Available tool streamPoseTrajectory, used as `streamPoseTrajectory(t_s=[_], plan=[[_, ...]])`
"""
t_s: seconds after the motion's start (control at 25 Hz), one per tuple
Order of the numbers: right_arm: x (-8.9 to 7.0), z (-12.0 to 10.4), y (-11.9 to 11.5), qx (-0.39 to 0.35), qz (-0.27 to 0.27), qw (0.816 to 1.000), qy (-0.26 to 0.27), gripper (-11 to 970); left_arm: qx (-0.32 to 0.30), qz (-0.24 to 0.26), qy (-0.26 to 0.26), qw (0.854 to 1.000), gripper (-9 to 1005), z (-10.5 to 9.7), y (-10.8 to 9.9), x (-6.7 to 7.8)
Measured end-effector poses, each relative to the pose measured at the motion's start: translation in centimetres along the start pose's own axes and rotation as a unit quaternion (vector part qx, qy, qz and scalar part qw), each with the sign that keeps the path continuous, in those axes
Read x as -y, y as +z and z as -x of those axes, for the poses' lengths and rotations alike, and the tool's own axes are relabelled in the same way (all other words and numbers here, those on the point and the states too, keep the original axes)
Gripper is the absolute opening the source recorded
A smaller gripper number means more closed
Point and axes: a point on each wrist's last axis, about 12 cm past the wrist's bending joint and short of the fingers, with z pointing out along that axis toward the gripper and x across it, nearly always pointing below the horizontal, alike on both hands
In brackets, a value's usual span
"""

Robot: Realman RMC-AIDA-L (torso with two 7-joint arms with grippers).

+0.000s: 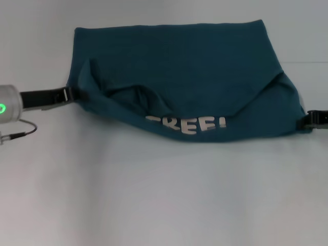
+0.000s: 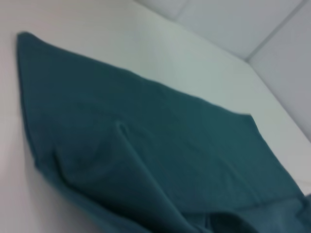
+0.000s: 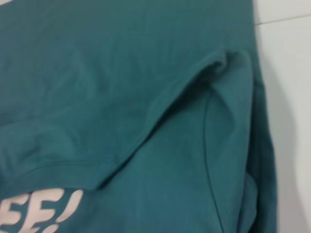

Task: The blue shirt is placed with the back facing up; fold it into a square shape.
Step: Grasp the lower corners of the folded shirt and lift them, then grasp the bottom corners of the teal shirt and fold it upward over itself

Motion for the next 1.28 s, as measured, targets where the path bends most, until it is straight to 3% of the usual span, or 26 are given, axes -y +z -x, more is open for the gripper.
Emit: streamPoseTrajectory(t_s=[0.32, 0.6, 0.96, 1.28], plan=[[1.1, -2.0, -3.3, -0.076, 0.049, 0.996, 0.01, 75, -0.092, -0.032, 0.007, 0.995, 26, -1.9, -4.5, 0.0], [0.8, -4.7, -4.6, -0.156, 0.097, 0.983, 0.005, 83, -0.165, -0.055, -0.003, 0.985, 27, -3.9, -7.5, -0.3], [1.2, -7.5, -5.5, -0.212, 0.127, 0.969, 0.014, 93, -0.227, -0.066, -0.021, 0.971, 27, -6.8, -10.2, -1.0], [1.7, -8.7, -5.7, -0.223, 0.129, 0.966, 0.018, 102, -0.247, -0.061, -0.034, 0.966, 27, -8.1, -11.0, -1.5]])
